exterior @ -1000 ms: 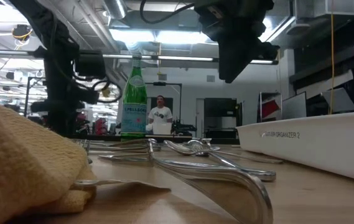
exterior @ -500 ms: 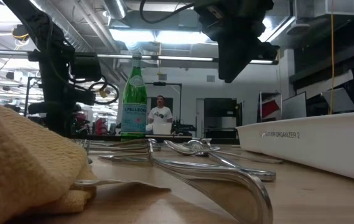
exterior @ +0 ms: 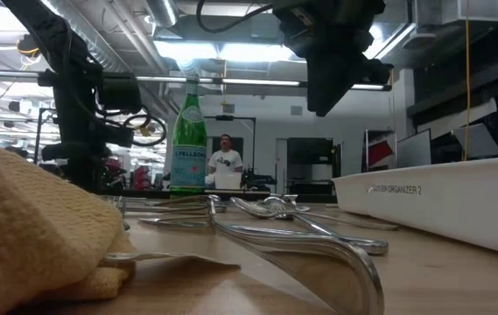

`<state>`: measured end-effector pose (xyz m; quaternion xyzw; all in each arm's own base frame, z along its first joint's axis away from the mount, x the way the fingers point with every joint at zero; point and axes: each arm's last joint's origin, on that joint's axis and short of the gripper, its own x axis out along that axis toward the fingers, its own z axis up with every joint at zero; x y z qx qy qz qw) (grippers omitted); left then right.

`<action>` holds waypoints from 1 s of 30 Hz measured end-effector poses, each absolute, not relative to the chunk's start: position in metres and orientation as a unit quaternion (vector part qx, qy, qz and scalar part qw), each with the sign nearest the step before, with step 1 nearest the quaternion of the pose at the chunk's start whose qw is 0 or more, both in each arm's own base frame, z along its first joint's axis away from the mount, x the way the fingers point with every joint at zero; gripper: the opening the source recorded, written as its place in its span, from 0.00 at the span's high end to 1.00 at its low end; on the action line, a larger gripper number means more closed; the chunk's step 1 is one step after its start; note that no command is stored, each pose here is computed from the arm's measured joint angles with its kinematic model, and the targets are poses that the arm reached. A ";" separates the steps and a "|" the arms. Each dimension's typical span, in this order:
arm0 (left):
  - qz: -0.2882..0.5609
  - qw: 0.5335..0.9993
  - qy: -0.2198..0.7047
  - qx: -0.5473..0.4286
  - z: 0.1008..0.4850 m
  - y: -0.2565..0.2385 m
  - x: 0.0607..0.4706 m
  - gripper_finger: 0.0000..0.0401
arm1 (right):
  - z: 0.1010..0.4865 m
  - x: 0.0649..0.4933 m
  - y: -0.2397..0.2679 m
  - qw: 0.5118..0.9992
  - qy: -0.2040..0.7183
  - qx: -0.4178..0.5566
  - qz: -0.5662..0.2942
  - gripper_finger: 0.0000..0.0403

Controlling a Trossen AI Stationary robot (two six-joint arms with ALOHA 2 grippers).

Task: Sort silverware
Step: Stack the silver spoon into the white utensil tray with the other silver spoon

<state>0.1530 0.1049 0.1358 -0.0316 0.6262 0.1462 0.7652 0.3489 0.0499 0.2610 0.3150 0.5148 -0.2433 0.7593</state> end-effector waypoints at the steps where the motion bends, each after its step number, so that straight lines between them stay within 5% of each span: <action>1: 0.144 0.769 0.622 -0.031 0.138 0.103 0.153 0.98 | 0.261 0.349 0.050 0.759 0.515 0.315 -0.243 0.82; 13: 0.124 0.854 0.504 0.016 0.193 0.082 0.175 0.99 | 0.271 0.352 0.048 0.755 0.498 0.342 -0.253 0.82; 24: 0.026 0.905 0.408 0.119 0.211 0.037 0.203 0.99 | 0.315 0.365 0.047 0.840 0.444 0.250 -0.188 0.82; 30: 0.018 0.914 0.341 0.219 0.222 0.015 0.215 0.99 | 0.327 0.375 0.029 0.845 0.401 0.310 -0.170 0.82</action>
